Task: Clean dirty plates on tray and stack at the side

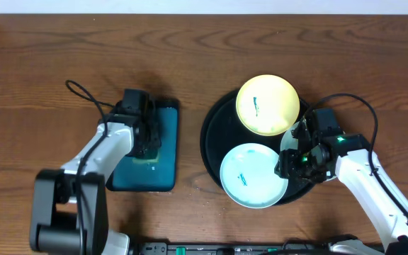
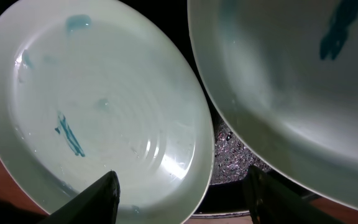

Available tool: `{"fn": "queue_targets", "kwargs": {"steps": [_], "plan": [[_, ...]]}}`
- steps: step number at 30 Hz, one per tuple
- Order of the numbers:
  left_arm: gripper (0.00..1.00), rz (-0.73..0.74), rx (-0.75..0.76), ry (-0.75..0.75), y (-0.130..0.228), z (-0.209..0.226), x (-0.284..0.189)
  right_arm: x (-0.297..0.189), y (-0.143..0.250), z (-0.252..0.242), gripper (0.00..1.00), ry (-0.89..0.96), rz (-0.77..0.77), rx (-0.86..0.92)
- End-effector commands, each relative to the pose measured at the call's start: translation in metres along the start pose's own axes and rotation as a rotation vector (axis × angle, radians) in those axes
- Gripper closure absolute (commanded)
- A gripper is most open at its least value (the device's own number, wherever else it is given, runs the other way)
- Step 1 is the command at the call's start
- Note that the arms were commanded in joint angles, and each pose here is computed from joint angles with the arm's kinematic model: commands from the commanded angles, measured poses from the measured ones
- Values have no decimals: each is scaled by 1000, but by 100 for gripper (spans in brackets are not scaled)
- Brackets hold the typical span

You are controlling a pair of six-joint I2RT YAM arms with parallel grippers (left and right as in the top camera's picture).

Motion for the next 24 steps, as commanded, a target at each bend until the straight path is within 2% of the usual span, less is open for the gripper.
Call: {"fn": "queue_targets", "kwargs": {"steps": [1,2,6,11,15,16,18,22,24], "plan": [[89,68,-11,-79,7,8,26,-1,2,3,36,-8,5,-19],[92,79,-11,-88,8,9,27,-1,3,2,36,-4,10,-17],[93,81,-10,-90,6,8,15,-1,7,-1,33,32,37,-8],[92,40,-11,-45,-5,-1,-32,9,14,-7,34,54,48,27],[93,39,1,84,-2,-10,-72,24,17,-3,52,-33,19,27],[93,45,9,146,3,-13,-85,27,15,-3,63,-52,-2,33],[93,50,20,202,10,-15,-100,31,13,-3,76,-56,-29,65],[92,44,64,264,25,-20,-120,39,10,-11,90,-3,-83,116],[93,36,95,280,31,-25,-126,42,5,-14,93,20,-128,119]]}}
Point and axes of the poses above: each gripper's point midway between its finger pads, its own x axis out along the fingers, its own z axis along the line the jaws close on, y = z × x, the point moved 8 cm from there along -x, back along the fingers, and after that the axes turned 14 degrees about -x, right-handed, at the moved point
